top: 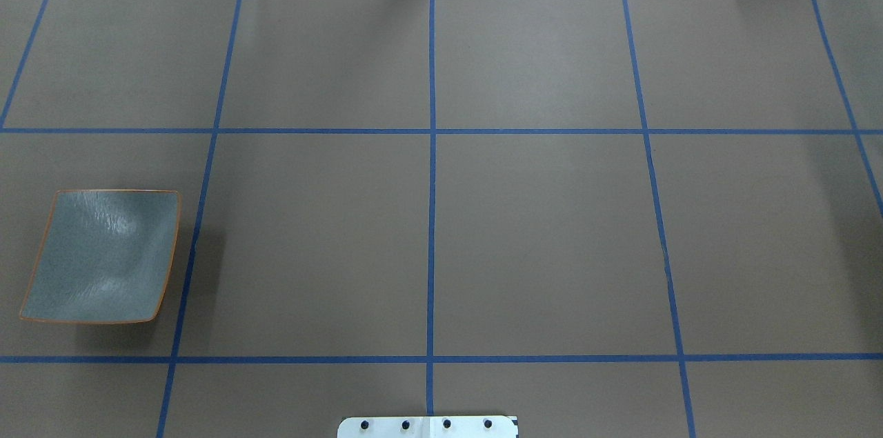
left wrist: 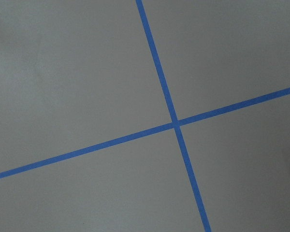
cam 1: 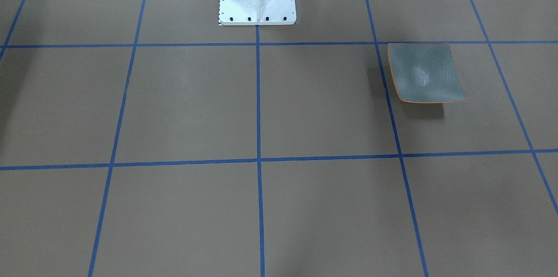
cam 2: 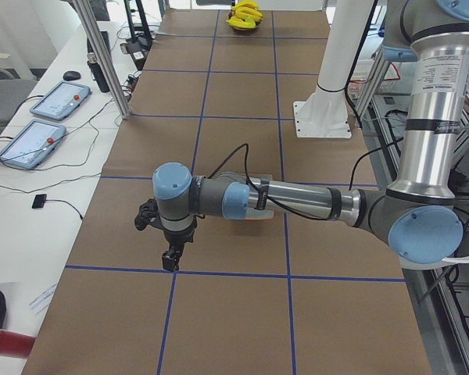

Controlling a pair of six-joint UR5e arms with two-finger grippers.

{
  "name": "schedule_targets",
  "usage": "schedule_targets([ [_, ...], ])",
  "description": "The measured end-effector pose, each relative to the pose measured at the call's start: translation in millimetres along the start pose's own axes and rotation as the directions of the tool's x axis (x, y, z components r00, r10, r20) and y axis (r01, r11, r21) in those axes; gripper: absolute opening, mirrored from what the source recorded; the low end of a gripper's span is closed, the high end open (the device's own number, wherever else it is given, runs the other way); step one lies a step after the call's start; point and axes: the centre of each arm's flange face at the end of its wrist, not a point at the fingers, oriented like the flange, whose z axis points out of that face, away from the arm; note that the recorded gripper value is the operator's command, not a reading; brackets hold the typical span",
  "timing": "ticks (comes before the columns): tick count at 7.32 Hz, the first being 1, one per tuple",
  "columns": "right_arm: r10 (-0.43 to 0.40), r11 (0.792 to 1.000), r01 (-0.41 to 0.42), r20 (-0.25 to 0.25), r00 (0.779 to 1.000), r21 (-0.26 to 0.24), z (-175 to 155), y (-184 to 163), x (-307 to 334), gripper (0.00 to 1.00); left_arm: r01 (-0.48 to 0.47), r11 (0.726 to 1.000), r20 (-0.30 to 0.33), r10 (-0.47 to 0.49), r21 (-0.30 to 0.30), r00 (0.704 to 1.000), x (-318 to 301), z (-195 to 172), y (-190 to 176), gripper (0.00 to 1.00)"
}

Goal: Transfer all bananas from basket to plate

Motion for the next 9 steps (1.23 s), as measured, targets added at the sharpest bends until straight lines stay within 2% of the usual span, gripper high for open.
schedule_targets([
  [3,-0.107,0.994,0.107,0.003,0.994,-0.013,5.1,7.0,62.3,1.0,0.004,1.0,-0.004,-0.004,0.003,1.0,1.2,-1.1,-1.6,1.0],
  [5,-0.173,0.984,0.172,-0.024,0.985,-0.041,5.9,-3.1,111.3,1.0,-0.001,1.0,-0.004,0.001,0.009,1.0,3.0,-3.1,-3.7,1.0],
  [7,-0.189,0.98,0.185,-0.051,0.981,-0.073,9.3,-3.4,131.5,1.0,-0.006,1.0,-0.003,0.006,0.016,1.0,6.2,-7.5,-5.5,1.0],
  [9,-0.194,0.976,0.189,-0.041,0.98,-0.105,23.5,1.5,142.9,1.0,-0.009,1.0,-0.002,0.01,0.019,1.0,9.3,-11.1,-6.8,1.0],
])
